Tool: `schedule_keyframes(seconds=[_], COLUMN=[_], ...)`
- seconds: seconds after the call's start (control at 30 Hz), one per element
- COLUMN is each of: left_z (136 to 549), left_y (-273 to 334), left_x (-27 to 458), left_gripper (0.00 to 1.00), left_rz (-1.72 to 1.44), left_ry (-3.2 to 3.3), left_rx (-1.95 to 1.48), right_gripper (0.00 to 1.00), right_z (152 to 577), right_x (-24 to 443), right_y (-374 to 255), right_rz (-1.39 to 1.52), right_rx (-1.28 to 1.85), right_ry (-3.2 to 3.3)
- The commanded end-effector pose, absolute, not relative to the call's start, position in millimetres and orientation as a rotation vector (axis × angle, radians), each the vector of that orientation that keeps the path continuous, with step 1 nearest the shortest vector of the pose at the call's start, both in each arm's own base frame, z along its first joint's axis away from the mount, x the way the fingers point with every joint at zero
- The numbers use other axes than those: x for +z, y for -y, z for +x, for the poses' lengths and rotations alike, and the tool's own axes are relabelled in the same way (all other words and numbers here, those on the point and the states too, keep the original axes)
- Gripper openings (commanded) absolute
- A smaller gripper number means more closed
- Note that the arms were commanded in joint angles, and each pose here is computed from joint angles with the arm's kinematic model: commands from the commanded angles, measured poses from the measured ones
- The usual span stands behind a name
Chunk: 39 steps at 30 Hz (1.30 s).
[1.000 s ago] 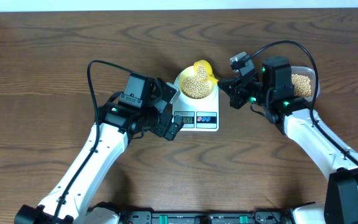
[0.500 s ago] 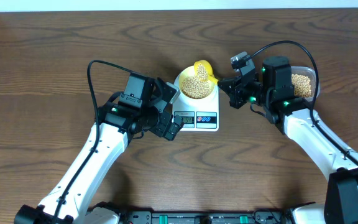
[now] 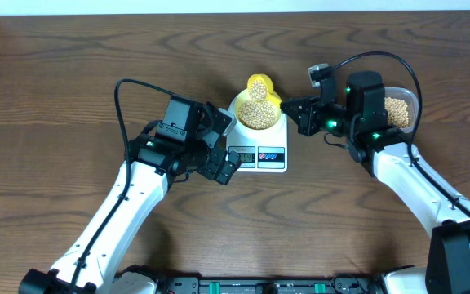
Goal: Scoop item into bowl and weigh 50g on scale
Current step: 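Carry the empty scoop back right to the soybean tub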
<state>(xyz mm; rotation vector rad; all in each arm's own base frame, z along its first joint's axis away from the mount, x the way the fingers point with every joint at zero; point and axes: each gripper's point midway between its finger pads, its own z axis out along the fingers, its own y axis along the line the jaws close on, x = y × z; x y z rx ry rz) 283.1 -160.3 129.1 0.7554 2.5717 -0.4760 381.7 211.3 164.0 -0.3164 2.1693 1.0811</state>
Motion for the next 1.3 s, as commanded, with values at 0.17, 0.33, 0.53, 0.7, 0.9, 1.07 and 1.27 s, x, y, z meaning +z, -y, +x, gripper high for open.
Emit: schedule_keyframes(seconds=[0.17,0.33,0.53,0.7,0.9,1.07,1.27], left_z=[282,282,282,282,282,282,282], left_y=[159,159,159,159,159,159,159], left_x=[125,125,125,125,125,125,125], left_gripper=[0.98,0.98,0.98,0.98,0.98,0.98,0.98], left_rz=[0.772,0.773,0.773,0.773,0.773,0.773,0.773], left_ry=[-2.576,-2.576,-2.576,-2.576,-2.576,-2.576,-2.576], left_rx=[-0.463,-0.464,-0.464,-0.464,-0.464,-0.464,-0.464], right_gripper=[0.01,0.01,0.01,0.01,0.01,0.01,0.01], right_z=[396,403,397,388,378,371,361], right_x=[184,199,201,206,210,202,185], right_y=[-174,-135,-91,-59,-22,2,9], right_rz=[-0.063,0.040,0.188,0.299,0.428,0.514,0.350], right_rx=[1.145,1.092,1.039,0.996,0.946,0.907,0.753], right_ry=[-2.159,-2.124,-2.150,-2.150,-2.139,-2.153,-2.232])
